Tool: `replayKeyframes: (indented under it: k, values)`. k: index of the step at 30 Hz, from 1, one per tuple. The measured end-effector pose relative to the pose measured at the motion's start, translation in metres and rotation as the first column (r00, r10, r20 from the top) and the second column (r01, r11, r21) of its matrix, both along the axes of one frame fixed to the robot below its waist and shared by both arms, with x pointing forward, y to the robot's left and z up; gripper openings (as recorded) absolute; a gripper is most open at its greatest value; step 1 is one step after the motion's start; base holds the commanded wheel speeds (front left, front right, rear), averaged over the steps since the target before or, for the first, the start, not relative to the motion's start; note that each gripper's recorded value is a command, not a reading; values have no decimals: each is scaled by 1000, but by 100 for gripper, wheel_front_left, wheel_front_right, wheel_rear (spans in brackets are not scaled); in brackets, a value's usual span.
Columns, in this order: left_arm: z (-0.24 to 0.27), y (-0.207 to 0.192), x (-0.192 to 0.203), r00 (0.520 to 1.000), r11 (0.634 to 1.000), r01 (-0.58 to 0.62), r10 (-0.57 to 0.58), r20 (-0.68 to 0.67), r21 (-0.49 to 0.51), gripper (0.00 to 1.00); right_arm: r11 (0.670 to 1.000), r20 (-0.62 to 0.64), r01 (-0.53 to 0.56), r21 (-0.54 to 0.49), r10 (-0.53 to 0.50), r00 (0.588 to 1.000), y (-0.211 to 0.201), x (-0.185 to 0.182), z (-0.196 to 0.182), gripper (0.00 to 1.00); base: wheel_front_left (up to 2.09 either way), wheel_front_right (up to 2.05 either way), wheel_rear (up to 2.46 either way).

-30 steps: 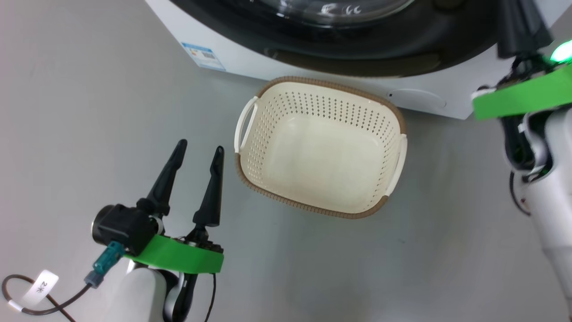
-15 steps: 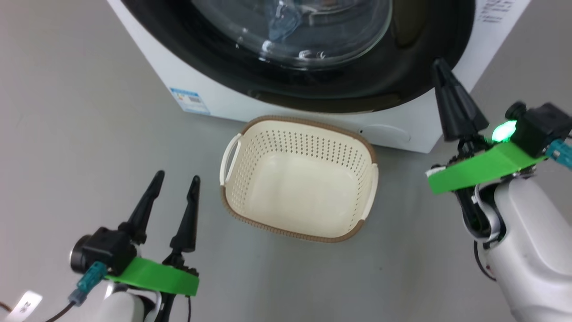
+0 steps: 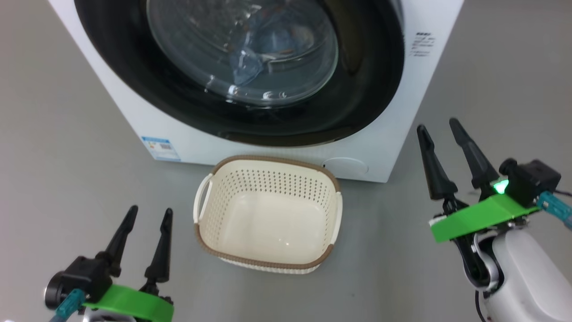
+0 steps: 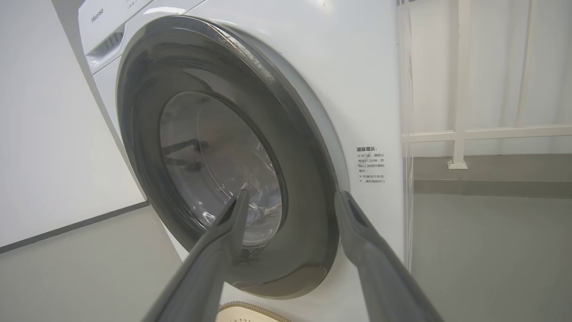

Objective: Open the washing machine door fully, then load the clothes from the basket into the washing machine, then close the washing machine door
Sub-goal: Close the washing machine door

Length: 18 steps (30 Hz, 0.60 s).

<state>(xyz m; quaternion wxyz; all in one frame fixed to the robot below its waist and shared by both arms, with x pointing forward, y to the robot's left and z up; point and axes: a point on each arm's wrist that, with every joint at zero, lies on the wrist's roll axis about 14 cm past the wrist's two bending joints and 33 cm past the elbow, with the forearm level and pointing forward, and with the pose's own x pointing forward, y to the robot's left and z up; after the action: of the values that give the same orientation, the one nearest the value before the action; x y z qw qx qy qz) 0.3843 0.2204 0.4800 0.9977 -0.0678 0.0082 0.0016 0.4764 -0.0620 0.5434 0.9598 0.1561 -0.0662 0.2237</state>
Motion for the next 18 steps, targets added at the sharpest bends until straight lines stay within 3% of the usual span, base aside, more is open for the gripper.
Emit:
replayKeyframes:
  k: [18]
  values:
    - [3, -10, -7, 999, 999, 44, -44, 13, 7, 100, 974, -69, 225, -34, -227, 971, -88, -67, -21, 100, 0, 0, 0]
